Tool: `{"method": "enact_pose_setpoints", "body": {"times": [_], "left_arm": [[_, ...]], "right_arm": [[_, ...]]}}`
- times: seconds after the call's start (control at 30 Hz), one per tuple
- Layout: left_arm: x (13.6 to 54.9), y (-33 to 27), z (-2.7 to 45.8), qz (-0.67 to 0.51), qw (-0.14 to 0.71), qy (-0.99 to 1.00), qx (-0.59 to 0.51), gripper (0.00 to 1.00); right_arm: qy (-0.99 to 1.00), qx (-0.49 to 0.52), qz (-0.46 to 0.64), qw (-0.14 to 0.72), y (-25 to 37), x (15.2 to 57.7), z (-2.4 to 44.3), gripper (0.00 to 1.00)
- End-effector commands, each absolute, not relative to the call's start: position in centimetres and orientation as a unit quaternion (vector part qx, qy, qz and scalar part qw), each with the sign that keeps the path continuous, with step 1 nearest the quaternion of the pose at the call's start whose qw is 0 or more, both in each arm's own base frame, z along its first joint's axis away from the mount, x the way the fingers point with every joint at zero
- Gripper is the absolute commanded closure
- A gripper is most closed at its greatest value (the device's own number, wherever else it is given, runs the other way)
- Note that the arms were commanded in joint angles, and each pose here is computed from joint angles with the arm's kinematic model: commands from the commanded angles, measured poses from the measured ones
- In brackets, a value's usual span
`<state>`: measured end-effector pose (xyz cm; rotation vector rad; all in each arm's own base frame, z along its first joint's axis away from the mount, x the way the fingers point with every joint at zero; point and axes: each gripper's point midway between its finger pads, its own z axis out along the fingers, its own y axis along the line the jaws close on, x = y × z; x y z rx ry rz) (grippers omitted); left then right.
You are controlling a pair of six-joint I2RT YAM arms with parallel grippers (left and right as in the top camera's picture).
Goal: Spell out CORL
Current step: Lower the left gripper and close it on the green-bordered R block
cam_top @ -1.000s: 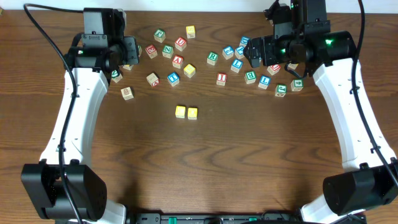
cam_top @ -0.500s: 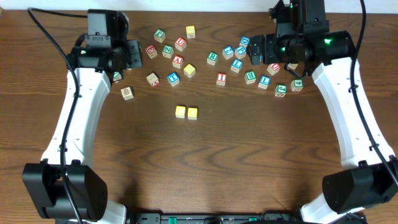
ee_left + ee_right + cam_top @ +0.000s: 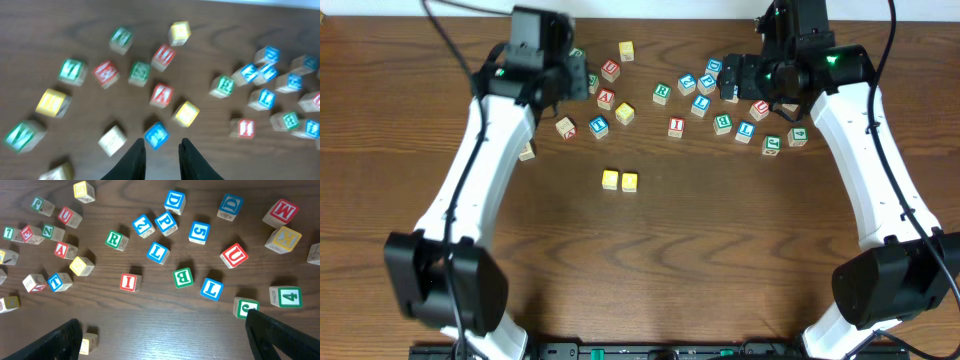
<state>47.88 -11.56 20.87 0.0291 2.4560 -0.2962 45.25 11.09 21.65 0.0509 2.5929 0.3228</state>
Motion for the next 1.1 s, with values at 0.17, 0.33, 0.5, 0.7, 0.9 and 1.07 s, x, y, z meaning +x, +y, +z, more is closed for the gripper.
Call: {"method": "enact_pose_setpoints", "body": {"times": [0.17, 0.33, 0.5, 0.7, 0.9, 1.07], "left_arm": [[52.5, -19.6, 21.0, -0.127, 0.329, 0.930, 0.104, 0.58], [53.9, -23.3, 17.5, -0.121, 0.330, 0.925, 0.147, 0.42], [54.5, -25.4, 13.5, -0.105, 0.322, 0.923, 0.181, 0.33], [55.2, -26.1, 10.3, -0.096, 0.314, 0.926, 0.184, 0.31], [55.7, -26.5, 8.0, -0.095, 0.309, 0.928, 0.185, 0.34], [55.7, -26.8, 6.2, -0.093, 0.300, 0.931, 0.188, 0.38]], "right_arm": [[0.964, 0.038, 0.104, 0.242, 8.8, 44.7, 21.0, 0.01], [0.968, 0.043, 0.095, 0.228, 7.6, 44.2, 20.6, 0.01], [0.970, 0.050, 0.090, 0.221, 6.6, 44.0, 20.4, 0.01], [0.973, 0.037, 0.083, 0.212, 6.2, 43.5, 20.1, 0.01], [0.973, 0.037, 0.083, 0.212, 6.2, 43.5, 20.1, 0.01], [0.973, 0.037, 0.083, 0.212, 6.2, 43.5, 20.1, 0.01]]}}
